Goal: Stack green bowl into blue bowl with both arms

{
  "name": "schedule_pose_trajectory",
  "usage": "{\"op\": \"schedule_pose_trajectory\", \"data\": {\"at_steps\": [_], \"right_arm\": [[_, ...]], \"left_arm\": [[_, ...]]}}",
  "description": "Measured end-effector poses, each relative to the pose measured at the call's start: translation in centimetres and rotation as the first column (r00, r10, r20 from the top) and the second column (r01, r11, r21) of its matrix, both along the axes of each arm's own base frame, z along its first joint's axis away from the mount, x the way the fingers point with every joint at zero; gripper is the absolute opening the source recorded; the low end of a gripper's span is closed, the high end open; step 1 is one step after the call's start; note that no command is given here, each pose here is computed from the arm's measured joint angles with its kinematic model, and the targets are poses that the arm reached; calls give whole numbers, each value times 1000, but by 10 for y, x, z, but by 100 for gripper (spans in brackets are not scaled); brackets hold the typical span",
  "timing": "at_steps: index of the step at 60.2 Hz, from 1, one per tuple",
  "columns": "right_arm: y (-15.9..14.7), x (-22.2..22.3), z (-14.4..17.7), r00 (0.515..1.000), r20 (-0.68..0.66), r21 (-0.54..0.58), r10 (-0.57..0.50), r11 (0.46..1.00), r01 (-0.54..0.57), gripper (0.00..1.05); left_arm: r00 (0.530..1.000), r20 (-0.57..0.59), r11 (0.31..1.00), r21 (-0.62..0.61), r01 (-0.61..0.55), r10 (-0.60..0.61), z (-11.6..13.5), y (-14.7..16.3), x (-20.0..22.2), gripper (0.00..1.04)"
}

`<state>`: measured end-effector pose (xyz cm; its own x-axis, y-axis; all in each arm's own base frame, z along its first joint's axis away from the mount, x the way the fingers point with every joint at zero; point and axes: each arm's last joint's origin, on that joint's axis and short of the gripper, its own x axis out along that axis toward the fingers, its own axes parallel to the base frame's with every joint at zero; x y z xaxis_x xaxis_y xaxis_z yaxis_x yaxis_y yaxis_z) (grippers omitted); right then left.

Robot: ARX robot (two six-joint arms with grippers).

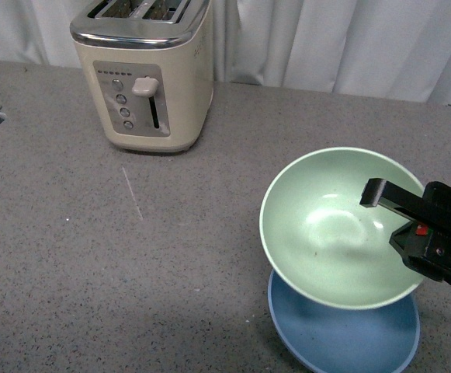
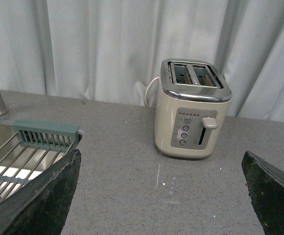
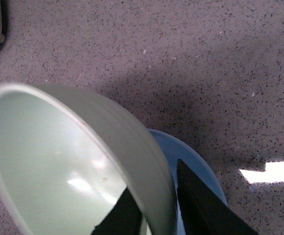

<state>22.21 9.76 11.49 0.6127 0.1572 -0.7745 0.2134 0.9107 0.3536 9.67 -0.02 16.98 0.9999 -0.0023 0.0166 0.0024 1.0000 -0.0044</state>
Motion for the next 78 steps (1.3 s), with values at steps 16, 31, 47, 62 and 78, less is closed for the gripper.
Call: {"op": "schedule_pose_trajectory", "data": {"at_steps": [16,31,47,62,78], "right_arm": [[-35,-11,-7,941,338,-199,19,979,51,46],[-96,-63,46,639,748,-345,178,927,145,1],[-98,-115,47,652,728,-384,210,914,134,1],[-98,-124,50,613,761,-379,212,912,156,1],[-98,-125,50,611,762,-381,214,912,155,27]], "left_arm": [[1000,0,1000,0,3,-3,0,0,0,98],[1000,0,1000,0,0,0,0,0,0,98],[1000,0,1000,0,0,0,0,0,0,98],[1000,1,1000,0,0,0,0,0,0,98],[1000,1,1000,0,0,0,0,0,0,98]]}}
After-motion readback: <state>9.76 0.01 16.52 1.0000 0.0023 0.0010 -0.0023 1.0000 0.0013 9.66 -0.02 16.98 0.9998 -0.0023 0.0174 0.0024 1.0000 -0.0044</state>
